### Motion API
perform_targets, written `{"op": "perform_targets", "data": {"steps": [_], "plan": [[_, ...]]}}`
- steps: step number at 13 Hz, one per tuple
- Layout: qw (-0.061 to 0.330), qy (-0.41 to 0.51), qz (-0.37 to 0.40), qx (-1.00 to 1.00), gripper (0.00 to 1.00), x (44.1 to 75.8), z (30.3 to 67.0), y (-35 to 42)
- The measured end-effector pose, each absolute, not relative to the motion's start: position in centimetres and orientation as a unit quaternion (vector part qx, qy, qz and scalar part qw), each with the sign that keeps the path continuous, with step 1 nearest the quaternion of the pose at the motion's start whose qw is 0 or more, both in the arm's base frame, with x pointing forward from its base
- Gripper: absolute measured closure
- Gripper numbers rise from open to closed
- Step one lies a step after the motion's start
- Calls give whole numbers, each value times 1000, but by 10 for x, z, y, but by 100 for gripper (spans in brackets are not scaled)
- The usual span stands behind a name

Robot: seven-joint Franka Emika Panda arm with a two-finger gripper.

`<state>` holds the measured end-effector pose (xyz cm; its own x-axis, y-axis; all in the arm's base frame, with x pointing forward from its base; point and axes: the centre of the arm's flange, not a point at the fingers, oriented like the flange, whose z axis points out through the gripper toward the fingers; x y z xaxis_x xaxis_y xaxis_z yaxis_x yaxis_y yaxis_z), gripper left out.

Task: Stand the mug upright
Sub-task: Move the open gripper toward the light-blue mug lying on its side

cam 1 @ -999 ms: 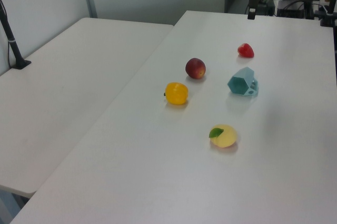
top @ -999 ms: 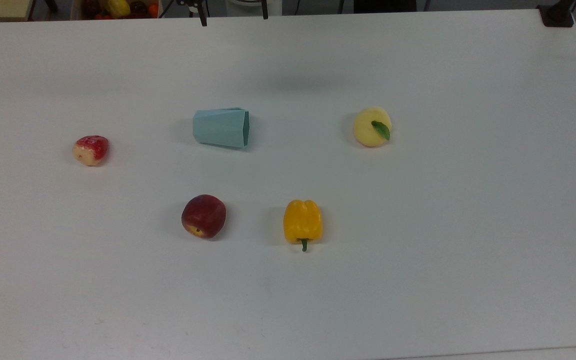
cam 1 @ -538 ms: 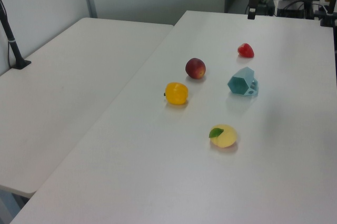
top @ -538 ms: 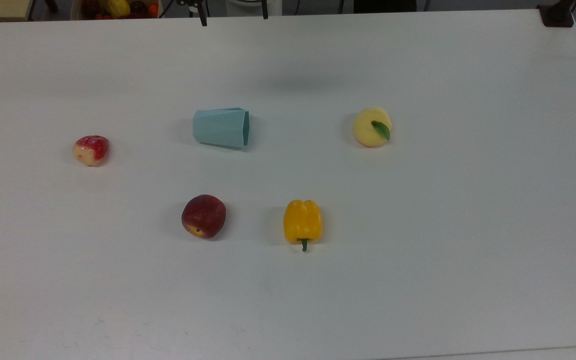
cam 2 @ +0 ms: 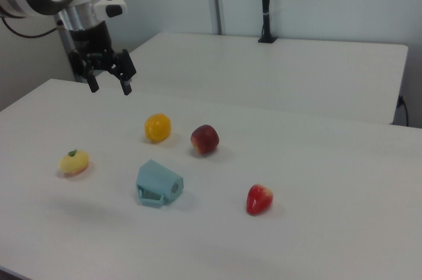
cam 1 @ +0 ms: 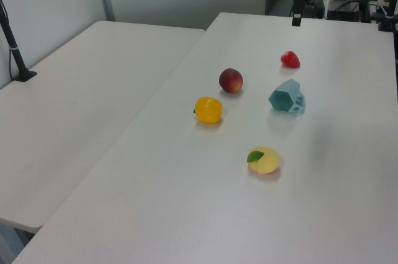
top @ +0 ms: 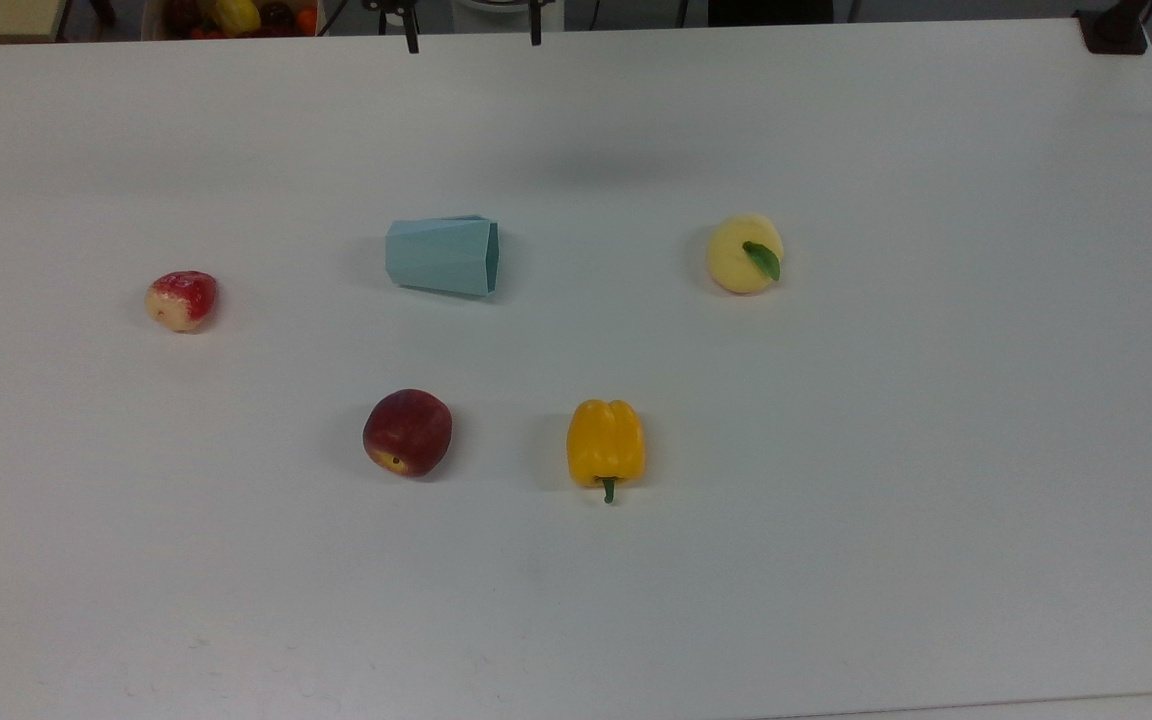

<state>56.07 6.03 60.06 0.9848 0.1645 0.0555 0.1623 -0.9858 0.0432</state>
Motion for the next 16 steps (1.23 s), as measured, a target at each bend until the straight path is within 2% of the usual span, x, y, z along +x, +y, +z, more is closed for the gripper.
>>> {"op": "perform_targets", "data": {"steps": [3,7,12,16], "plan": [[80,37,26,996,0,563,582,103],[162,-36,33,985,0,578,531,146],[214,-55,46,974,0,595,464,171],[236,-73,43,968,0,596,423,169]]}}
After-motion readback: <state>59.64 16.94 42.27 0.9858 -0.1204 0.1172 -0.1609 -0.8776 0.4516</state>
